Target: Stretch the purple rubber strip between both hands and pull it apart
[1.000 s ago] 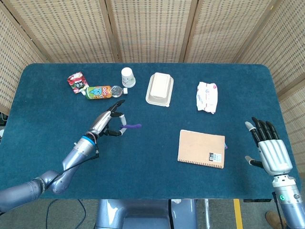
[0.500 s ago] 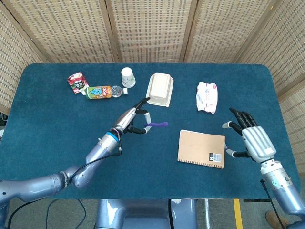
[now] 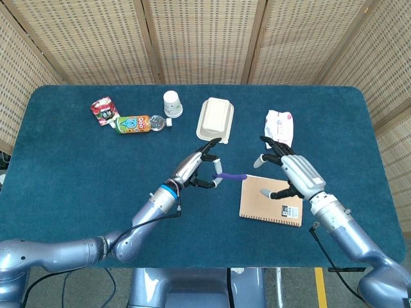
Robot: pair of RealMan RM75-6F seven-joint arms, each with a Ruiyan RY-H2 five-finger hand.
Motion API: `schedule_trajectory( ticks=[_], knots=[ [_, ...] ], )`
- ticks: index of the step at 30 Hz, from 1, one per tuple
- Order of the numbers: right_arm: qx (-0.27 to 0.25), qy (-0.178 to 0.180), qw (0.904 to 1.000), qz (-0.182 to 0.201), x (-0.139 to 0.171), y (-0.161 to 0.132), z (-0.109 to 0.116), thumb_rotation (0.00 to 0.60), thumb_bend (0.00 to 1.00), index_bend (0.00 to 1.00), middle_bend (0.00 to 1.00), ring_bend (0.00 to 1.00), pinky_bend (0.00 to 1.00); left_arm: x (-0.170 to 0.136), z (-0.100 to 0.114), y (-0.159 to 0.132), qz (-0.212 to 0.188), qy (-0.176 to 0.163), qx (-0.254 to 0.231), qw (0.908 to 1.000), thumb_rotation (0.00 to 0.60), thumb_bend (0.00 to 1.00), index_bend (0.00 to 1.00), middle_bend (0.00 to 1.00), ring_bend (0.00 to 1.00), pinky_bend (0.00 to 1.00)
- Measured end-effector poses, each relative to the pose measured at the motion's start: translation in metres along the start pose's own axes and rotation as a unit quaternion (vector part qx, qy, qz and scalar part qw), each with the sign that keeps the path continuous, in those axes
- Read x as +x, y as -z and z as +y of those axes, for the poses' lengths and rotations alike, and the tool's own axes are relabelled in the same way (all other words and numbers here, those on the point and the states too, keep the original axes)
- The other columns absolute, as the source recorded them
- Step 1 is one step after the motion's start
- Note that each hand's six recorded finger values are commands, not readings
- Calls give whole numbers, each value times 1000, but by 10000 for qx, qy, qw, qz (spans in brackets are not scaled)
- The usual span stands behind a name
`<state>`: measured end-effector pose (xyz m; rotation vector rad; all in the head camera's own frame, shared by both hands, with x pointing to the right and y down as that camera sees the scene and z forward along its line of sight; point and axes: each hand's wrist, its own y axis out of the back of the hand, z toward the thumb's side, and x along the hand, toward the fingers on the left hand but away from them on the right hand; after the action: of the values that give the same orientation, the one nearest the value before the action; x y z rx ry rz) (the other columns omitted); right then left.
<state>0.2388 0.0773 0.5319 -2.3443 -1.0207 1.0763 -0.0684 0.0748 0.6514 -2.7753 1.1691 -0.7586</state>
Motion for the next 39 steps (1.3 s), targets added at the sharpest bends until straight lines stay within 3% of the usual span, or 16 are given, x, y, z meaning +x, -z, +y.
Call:
schedule_trajectory(
  ticks=[9,39],
  knots=[
    [-623,-216,9978,16,-11,-17,-5,600,380,460,0,0,0,-1,-4,1,-39,6,-116,9999,600,405,628,0,0,0],
    [-578,-108,9982,-153,-26,-10,-19,600,414,602,0,0,0,0,-19,5,27,140,-327,9994,600,409,628,0,0,0]
  ],
)
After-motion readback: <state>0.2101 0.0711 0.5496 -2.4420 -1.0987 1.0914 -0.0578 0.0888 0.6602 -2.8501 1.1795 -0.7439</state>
